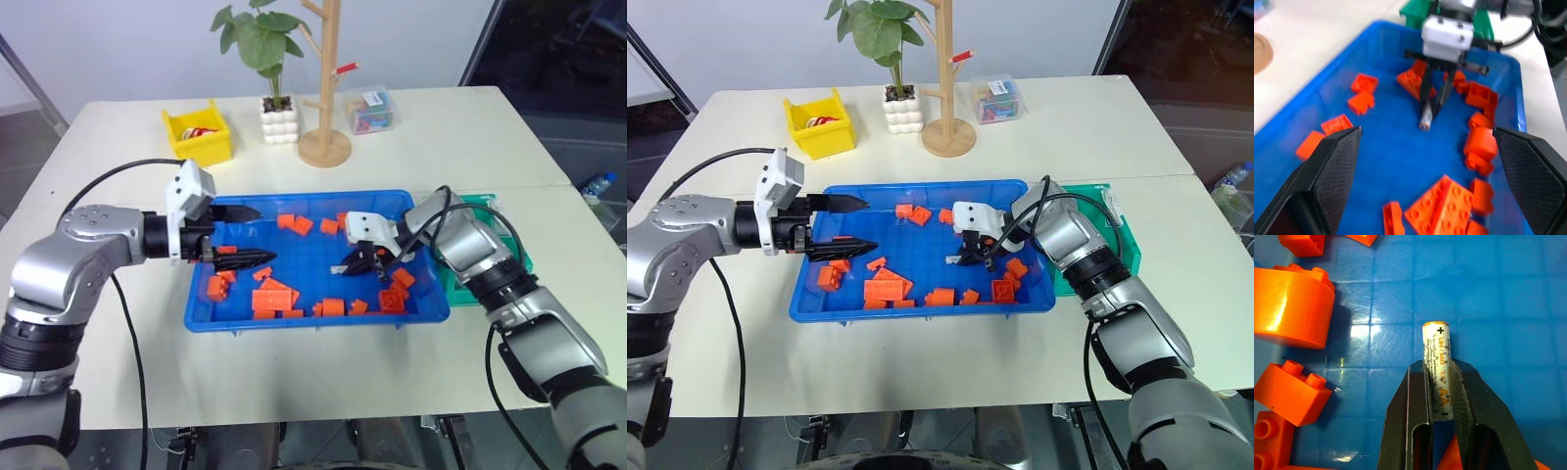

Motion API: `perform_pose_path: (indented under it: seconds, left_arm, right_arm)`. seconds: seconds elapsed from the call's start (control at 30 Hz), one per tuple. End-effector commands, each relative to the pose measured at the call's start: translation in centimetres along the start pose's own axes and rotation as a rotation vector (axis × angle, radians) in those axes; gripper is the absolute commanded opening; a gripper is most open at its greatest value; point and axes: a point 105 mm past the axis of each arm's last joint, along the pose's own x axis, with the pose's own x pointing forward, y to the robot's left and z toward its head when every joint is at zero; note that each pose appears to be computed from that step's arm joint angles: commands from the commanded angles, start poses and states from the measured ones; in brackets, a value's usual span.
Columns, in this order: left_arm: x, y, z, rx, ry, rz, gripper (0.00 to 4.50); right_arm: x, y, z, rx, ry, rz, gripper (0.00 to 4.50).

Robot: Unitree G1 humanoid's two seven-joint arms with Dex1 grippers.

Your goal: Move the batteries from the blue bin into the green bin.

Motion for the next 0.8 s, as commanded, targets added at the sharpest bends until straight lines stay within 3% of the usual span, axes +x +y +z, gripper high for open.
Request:
perform_pose_path:
  seconds: [0.03,0.17,0.3,0.53,0.63,0.8]
  left_arm:
    - [-0.4,-0.8,0.2,0.023,0.024,-0.034,4.5]
    - [-0.3,-0.7,0.3,0.035,0.018,-0.029,4.5]
    - [-0.1,-0.1,1.0,0.037,-0.034,-0.021,4.5]
    - [1.1,1.3,5.1,-0.01,-0.284,-0.065,4.5]
    - [2.1,1.9,6.0,-0.007,-0.329,-0.085,4.5]
    - [4.4,2.6,6.1,0.007,-0.343,-0.116,4.5]
  right_arm:
    - [-0.4,-0.5,0.6,-0.014,-0.007,-0.028,0.04]
    - [-0.9,-1.1,0.9,-0.007,-0.019,-0.061,0.04]
    - [-3.3,-2.2,2.9,-0.018,-0.062,-0.104,0.04]
    - [-10.2,-3.6,6.7,-0.059,-0.121,-0.227,0.04]
    - [-13.2,-3.8,6.0,-0.027,-0.108,-0.324,0.04]
    - [-16.9,-3.4,2.2,0.128,-0.083,-0.489,0.04]
